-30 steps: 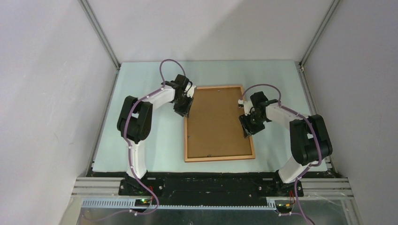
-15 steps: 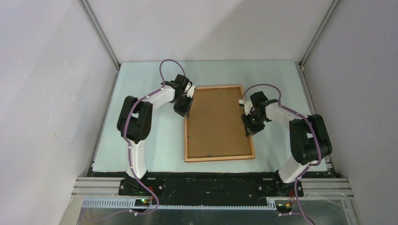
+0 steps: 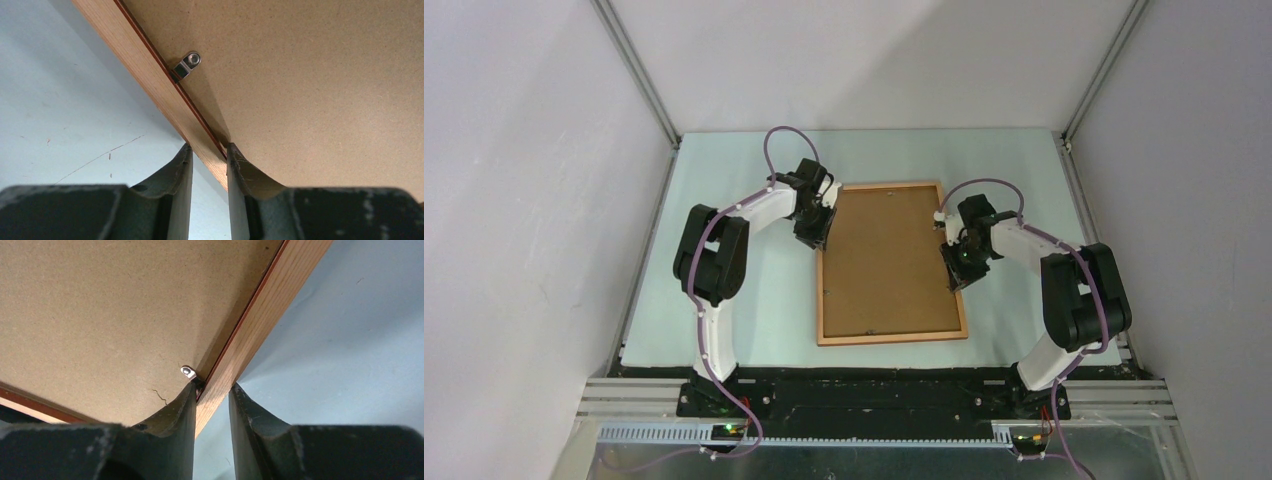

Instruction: Put the photo into the frame

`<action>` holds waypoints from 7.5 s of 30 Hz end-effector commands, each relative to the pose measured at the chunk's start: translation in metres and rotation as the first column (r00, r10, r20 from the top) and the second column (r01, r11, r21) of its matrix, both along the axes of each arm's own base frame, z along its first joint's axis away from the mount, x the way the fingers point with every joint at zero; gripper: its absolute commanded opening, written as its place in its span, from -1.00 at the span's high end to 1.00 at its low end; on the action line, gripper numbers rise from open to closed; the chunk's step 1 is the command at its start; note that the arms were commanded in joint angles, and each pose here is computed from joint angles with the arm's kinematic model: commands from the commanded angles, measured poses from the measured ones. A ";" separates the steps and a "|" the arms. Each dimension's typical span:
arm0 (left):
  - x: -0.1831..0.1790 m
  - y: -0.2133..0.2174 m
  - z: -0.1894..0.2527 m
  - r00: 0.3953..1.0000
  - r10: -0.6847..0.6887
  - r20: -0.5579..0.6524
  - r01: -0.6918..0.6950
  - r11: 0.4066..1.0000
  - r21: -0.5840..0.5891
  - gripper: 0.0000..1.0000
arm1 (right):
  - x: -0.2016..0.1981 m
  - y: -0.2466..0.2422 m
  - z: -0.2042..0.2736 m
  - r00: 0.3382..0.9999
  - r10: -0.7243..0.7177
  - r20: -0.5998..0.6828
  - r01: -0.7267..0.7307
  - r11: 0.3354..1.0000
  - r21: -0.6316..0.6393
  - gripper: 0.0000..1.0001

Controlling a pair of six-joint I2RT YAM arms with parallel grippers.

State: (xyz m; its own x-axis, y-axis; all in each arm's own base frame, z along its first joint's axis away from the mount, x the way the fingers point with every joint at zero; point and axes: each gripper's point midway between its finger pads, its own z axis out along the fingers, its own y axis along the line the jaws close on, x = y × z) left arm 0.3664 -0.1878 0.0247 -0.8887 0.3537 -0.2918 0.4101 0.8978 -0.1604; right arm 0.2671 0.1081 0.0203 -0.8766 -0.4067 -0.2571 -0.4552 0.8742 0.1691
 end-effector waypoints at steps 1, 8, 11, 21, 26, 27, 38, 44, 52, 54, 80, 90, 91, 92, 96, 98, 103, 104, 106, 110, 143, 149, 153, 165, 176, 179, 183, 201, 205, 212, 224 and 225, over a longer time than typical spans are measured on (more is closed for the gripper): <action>0.009 -0.001 0.001 0.999 -0.036 0.026 0.036 0.999 -0.008 1.00 | 0.017 0.007 0.005 0.997 0.027 0.066 -0.029 0.999 0.024 0.41; 0.009 0.000 0.002 0.999 -0.036 0.029 0.036 0.999 -0.007 1.00 | 0.020 0.007 0.010 0.996 0.021 0.087 -0.024 0.999 0.038 0.11; 0.009 0.000 0.002 0.999 -0.035 0.030 0.035 0.999 -0.006 1.00 | 0.022 0.007 0.015 0.995 0.015 0.102 -0.020 0.999 0.048 -0.01; 0.009 0.001 0.002 0.999 -0.036 0.030 0.036 0.999 -0.006 1.00 | 0.024 0.006 0.020 0.993 0.010 0.120 -0.015 0.999 0.045 -0.10; 0.009 0.001 0.002 0.999 -0.035 0.029 0.036 0.999 -0.010 1.00 | 0.034 0.004 0.027 0.988 -0.001 0.154 -0.004 0.999 0.033 -0.11; 0.009 0.001 0.002 0.999 -0.036 0.027 0.036 0.999 -0.010 1.00 | 0.036 0.004 0.029 0.987 -0.005 0.160 0.000 1.000 0.031 -0.10; 0.000 0.003 0.002 0.998 -0.062 0.020 0.063 0.998 -0.015 1.00 | 0.095 0.002 0.050 0.960 -0.198 0.198 0.177 0.977 0.118 -0.12; -0.004 0.002 0.003 0.997 -0.073 0.014 0.074 0.997 -0.026 1.00 | 0.125 0.007 0.044 0.947 -0.272 0.169 0.247 0.956 0.156 -0.21; -0.006 0.002 0.003 0.997 -0.079 0.010 0.080 0.996 -0.030 1.00 | 0.157 0.015 0.041 0.934 -0.318 0.160 0.289 0.940 0.183 -0.24; -0.007 0.002 0.003 0.997 -0.079 0.010 0.079 0.996 -0.031 1.00 | 0.162 0.015 0.040 0.932 -0.329 0.150 0.301 0.936 0.182 -0.23; -0.009 0.000 0.000 0.996 -0.087 0.000 0.087 0.996 -0.038 1.00 | 0.179 0.022 0.009 0.924 -0.369 0.102 0.352 0.923 0.156 -0.07; -0.008 -0.001 0.001 0.996 -0.090 0.000 0.090 0.995 -0.042 1.00 | 0.178 0.022 0.006 0.929 -0.352 0.112 0.338 0.932 0.127 0.07; -0.008 -0.001 0.000 0.996 -0.089 0.000 0.089 0.995 -0.041 1.00 | 0.177 0.022 0.006 0.930 -0.350 0.111 0.336 0.934 0.125 0.08; -0.008 -0.001 0.000 0.996 -0.090 0.000 0.090 0.995 -0.041 1.00 | 0.177 0.021 0.006 0.930 -0.349 0.111 0.336 0.934 0.124 0.11; -0.008 -0.001 0.000 0.996 -0.091 0.000 0.091 0.995 -0.040 1.00 | 0.176 0.019 0.009 0.932 -0.343 0.114 0.329 0.936 0.123 0.20; -0.008 -0.001 0.000 0.996 -0.091 0.000 0.091 0.995 -0.041 1.00 | 0.177 0.017 0.010 0.933 -0.341 0.117 0.326 0.937 0.127 0.23; -0.008 -0.001 0.001 0.996 -0.091 0.001 0.091 0.995 -0.041 1.00 | 0.178 0.019 0.014 0.938 -0.323 0.126 0.306 0.942 0.139 0.29; -0.008 -0.001 0.001 0.996 -0.090 0.001 0.090 0.995 -0.041 1.00 | 0.179 0.020 0.015 0.939 -0.320 0.126 0.301 0.942 0.146 0.32; -0.008 -0.001 0.000 0.996 -0.091 0.001 0.091 0.995 -0.040 1.00 | 0.181 0.023 0.018 0.943 -0.308 0.126 0.287 0.944 0.161 0.35; -0.008 -0.001 0.000 0.996 -0.092 0.001 0.092 0.995 -0.040 1.00 | 0.183 0.028 0.018 0.952 -0.285 0.116 0.262 0.948 0.178 0.42; -0.011 0.003 0.008 0.995 -0.093 0.018 0.094 0.995 -0.038 1.00 | 0.160 0.005 0.049 0.943 -0.293 0.157 0.265 0.948 0.176 0.01; -0.011 0.002 0.009 0.996 -0.088 0.017 0.089 0.995 -0.046 1.00 | 0.134 -0.006 0.041 0.950 -0.280 0.136 0.260 0.954 0.148 0.01; -0.010 0.001 0.009 0.996 -0.086 0.015 0.087 0.995 -0.048 1.00 | 0.123 -0.010 0.041 0.952 -0.279 0.123 0.260 0.954 0.147 0.03; -0.010 0.001 0.008 0.996 -0.085 0.014 0.086 0.995 -0.050 1.00 | 0.107 -0.007 0.028 0.960 -0.273 0.069 0.259 0.953 0.158 0.03; -0.010 0.001 0.010 0.996 -0.087 0.019 0.087 0.995 -0.049 1.00 | 0.104 0.002 0.014 0.965 -0.259 0.036 0.251 0.956 0.155 0.03; -0.010 0.000 0.011 0.996 -0.086 0.019 0.087 0.995 -0.052 1.00 | 0.104 0.003 0.013 0.966 -0.257 0.035 0.249 0.957 0.152 0.04; -0.011 0.000 0.010 0.996 -0.085 0.015 0.085 0.995 -0.054 1.00 | 0.103 0.005 0.011 0.967 -0.251 0.035 0.244 0.959 0.148 0.05; -0.010 0.000 0.012 0.996 -0.084 0.020 0.085 0.995 -0.054 1.00 | 0.108 0.008 -0.002 0.971 -0.234 0.040 0.228 0.967 0.115 0.34; -0.011 0.001 0.014 0.996 -0.086 0.026 0.087 0.995 -0.052 0.91 | 0.111 0.010 0.000 0.974 -0.221 0.051 0.215 0.971 0.105 0.72; -0.009 0.002 0.021 0.995 -0.085 0.048 0.088 0.995 -0.050 0.18 | 0.122 0.005 0.009 0.978 -0.190 0.089 0.183 0.980 0.083 1.00; 0.003 0.012 0.048 0.990 -0.060 0.128 0.067 0.997 -0.048 -0.88 | 0.154 0.001 0.022 0.991 -0.092 0.092 0.083 0.992 0.100 1.00; 0.005 0.016 0.051 0.989 -0.053 0.135 0.060 0.997 -0.050 -0.93 | 0.159 0.001 0.022 0.992 -0.067 0.104 0.057 0.994 0.092 1.00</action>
